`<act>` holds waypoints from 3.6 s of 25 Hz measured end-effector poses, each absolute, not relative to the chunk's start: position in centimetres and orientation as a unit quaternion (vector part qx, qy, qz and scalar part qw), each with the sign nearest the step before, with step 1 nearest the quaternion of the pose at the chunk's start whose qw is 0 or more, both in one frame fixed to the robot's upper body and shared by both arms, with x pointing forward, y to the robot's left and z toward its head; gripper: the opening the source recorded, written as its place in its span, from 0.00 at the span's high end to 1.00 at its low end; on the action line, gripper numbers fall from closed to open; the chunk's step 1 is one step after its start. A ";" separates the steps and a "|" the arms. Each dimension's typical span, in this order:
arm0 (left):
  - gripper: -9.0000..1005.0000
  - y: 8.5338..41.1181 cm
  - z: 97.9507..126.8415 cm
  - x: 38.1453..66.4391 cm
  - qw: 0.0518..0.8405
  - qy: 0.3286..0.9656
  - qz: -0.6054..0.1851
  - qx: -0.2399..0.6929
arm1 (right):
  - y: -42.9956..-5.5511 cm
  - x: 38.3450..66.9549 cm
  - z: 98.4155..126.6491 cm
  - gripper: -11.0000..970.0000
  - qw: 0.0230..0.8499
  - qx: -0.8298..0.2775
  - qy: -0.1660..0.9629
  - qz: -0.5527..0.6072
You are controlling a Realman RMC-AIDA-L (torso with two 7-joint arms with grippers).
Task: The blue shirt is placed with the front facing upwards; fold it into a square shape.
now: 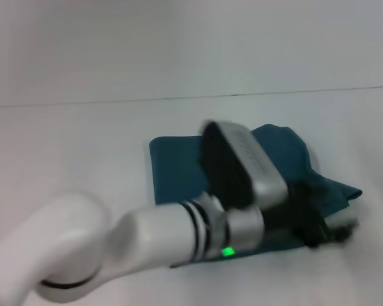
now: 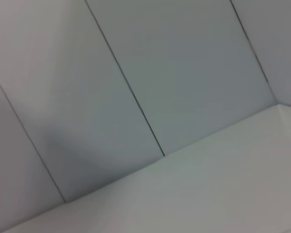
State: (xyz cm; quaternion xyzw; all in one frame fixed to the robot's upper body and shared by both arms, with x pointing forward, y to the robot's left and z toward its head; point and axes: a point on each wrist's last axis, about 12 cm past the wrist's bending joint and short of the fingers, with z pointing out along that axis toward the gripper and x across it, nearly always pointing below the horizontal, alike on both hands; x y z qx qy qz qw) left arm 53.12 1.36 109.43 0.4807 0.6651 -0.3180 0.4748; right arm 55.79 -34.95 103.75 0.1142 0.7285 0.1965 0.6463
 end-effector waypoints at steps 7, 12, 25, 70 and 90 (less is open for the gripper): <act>0.25 8.6 111.6 55.8 0.555 0.672 -0.346 0.347 | -31.7 56.0 105.1 0.98 0.648 -0.024 0.715 0.260; 0.25 14.6 112.0 56.0 0.596 0.643 -0.405 0.260 | -28.7 54.7 103.9 0.98 0.614 -0.128 0.725 0.286; 0.25 20.3 109.7 54.5 0.631 0.631 -0.411 0.186 | -27.9 49.9 99.1 0.98 0.551 -0.178 0.777 0.247; 0.25 21.4 109.5 55.0 0.545 0.675 -0.397 0.298 | -31.8 53.8 106.8 0.96 0.542 -0.238 0.745 0.307; 0.12 16.3 112.5 59.2 0.337 0.760 -0.286 0.476 | -24.5 59.7 115.4 0.21 0.314 -0.444 0.808 0.226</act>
